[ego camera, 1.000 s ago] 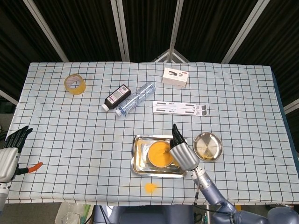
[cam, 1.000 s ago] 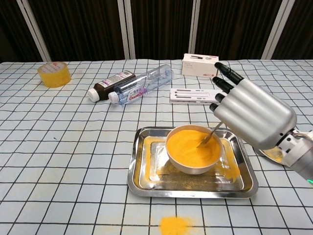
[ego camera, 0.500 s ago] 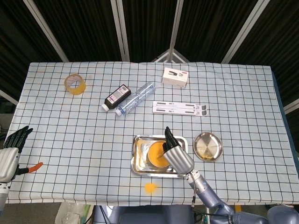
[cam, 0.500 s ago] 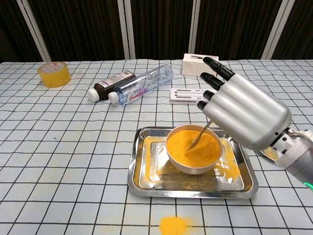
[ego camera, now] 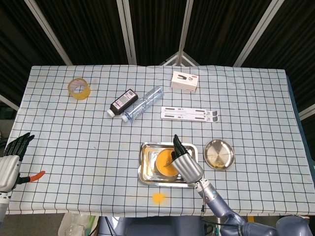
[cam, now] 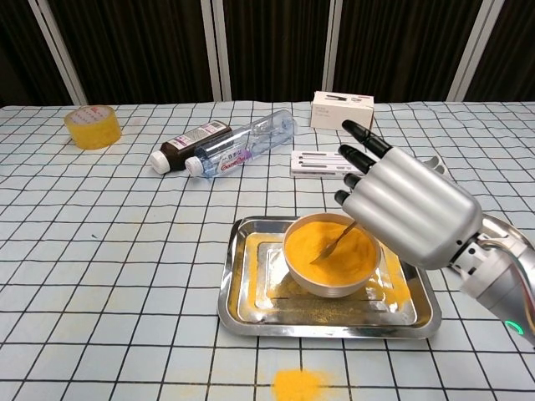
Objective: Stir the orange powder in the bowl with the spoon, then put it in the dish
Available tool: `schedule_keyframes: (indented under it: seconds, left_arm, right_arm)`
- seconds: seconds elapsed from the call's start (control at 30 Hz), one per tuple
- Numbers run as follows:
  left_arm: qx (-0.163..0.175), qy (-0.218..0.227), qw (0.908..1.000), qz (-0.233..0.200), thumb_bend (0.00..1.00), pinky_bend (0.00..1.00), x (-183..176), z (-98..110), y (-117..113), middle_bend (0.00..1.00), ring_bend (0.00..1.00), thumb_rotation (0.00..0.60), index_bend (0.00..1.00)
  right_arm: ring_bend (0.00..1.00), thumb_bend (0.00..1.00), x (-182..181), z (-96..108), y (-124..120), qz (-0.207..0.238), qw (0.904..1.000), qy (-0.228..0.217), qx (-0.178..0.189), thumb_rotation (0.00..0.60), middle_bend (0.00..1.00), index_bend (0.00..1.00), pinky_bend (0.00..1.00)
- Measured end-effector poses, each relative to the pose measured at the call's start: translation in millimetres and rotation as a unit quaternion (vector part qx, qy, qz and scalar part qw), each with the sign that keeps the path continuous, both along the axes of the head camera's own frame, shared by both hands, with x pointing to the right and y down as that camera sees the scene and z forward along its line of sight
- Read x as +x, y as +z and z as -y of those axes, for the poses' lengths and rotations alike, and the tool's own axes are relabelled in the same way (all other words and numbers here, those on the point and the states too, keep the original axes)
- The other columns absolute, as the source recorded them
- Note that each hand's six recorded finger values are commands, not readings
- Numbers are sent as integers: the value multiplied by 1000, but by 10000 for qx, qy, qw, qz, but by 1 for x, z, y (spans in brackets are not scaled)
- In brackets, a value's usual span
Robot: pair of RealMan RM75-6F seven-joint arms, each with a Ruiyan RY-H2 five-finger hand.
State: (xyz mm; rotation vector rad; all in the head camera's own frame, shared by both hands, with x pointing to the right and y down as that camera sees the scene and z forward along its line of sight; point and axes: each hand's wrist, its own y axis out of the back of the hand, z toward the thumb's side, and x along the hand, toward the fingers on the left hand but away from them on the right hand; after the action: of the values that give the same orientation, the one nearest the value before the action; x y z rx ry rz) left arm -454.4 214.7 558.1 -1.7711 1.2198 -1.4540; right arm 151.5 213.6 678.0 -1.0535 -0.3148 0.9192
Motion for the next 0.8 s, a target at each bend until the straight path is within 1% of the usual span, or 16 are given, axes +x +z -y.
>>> schedule_keyframes:
  seconds: [0.23, 0.53, 0.8]
  left_arm:
    - [2, 8, 10000, 18, 4, 0, 0, 0, 0, 0, 0, 600, 0]
    - [14, 6, 10000, 24, 4, 0, 0, 0, 0, 0, 0, 600, 0]
    - [18, 3, 10000, 24, 5, 0, 0, 0, 0, 0, 0, 600, 0]
  right_arm:
    - [177, 567, 11, -3, 3, -118, 9999, -37, 8, 600, 511, 606, 0]
    - [177, 568, 23, 4, -3, -154, 9998, 92, 92, 600, 511, 607, 0]
    - [178, 568, 33, 4, -6, -264, 9996, 66, 87, 600, 511, 608, 0]
